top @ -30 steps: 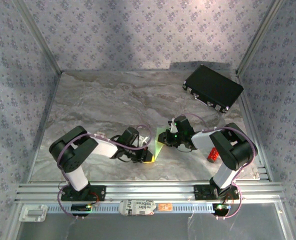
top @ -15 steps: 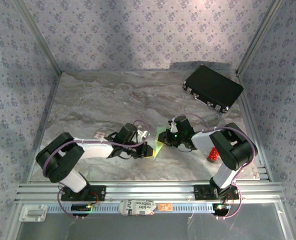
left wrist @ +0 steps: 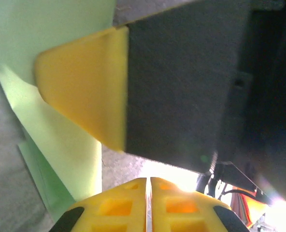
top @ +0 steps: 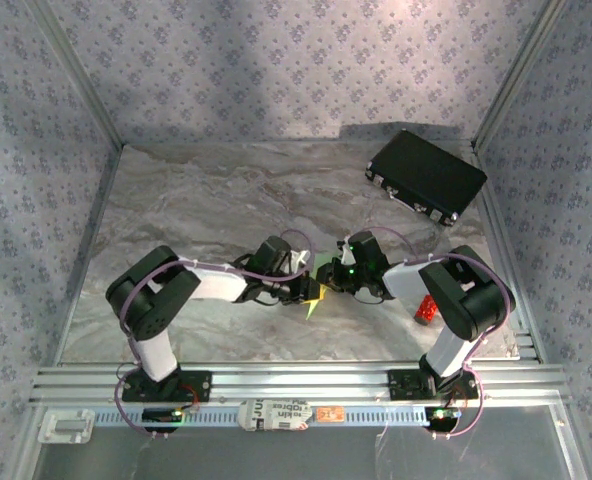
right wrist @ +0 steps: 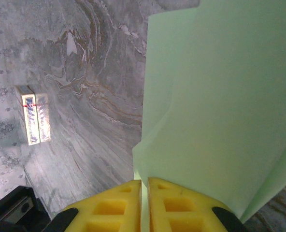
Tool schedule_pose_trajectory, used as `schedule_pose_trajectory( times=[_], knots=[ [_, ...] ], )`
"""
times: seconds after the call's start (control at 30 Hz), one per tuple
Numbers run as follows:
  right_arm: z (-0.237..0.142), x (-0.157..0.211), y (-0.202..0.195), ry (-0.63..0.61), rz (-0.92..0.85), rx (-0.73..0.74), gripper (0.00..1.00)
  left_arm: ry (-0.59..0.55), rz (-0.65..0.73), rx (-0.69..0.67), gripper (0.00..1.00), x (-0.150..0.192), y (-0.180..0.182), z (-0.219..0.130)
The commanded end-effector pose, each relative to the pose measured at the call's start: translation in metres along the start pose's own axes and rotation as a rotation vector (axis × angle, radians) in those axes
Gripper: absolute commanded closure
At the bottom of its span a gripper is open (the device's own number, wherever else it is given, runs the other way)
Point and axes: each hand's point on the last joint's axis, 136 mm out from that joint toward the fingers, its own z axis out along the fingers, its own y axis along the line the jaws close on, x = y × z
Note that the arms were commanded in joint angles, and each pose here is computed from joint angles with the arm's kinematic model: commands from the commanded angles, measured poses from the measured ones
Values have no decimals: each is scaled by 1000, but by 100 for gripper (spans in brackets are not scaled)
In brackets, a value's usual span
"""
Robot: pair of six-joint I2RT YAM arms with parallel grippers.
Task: Fold a paper plane with a square sheet of paper (pick it up from the middle)
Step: Fold the wing for the fifth time at the center of the table.
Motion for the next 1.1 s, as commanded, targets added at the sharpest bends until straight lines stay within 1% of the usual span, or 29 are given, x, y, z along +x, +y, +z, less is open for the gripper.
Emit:
schedule_pose_trajectory(
  times=[0.0, 0.2, 0.4, 0.5, 0.6, 0.8, 0.9, 1.07],
  knots=[
    [-1, 15, -46, 14, 73, 155, 87, -4, -10, -61, 92, -1, 17, 5],
    [-1, 14, -43, 12, 71, 144, 86, 31, -36, -115, 94, 19, 42, 7],
    [-4, 8, -35, -4, 64, 124, 85, 56, -41, -160, 95, 32, 56, 6],
    [-10, 0, -25, -28, 47, 99, 84, 57, -48, -177, 96, 35, 61, 6],
    [-21, -10, -14, -76, 25, 85, 82, 58, -50, -183, 97, 35, 63, 6],
    [-51, -24, -11, -177, -2, 151, 82, 58, -51, -186, 98, 35, 64, 7],
    [-55, -21, -8, -189, -11, 153, 82, 59, -52, -186, 99, 35, 65, 7],
    [-47, -18, 2, -186, -48, 178, 83, 64, -54, -185, 99, 35, 66, 9]
  ],
)
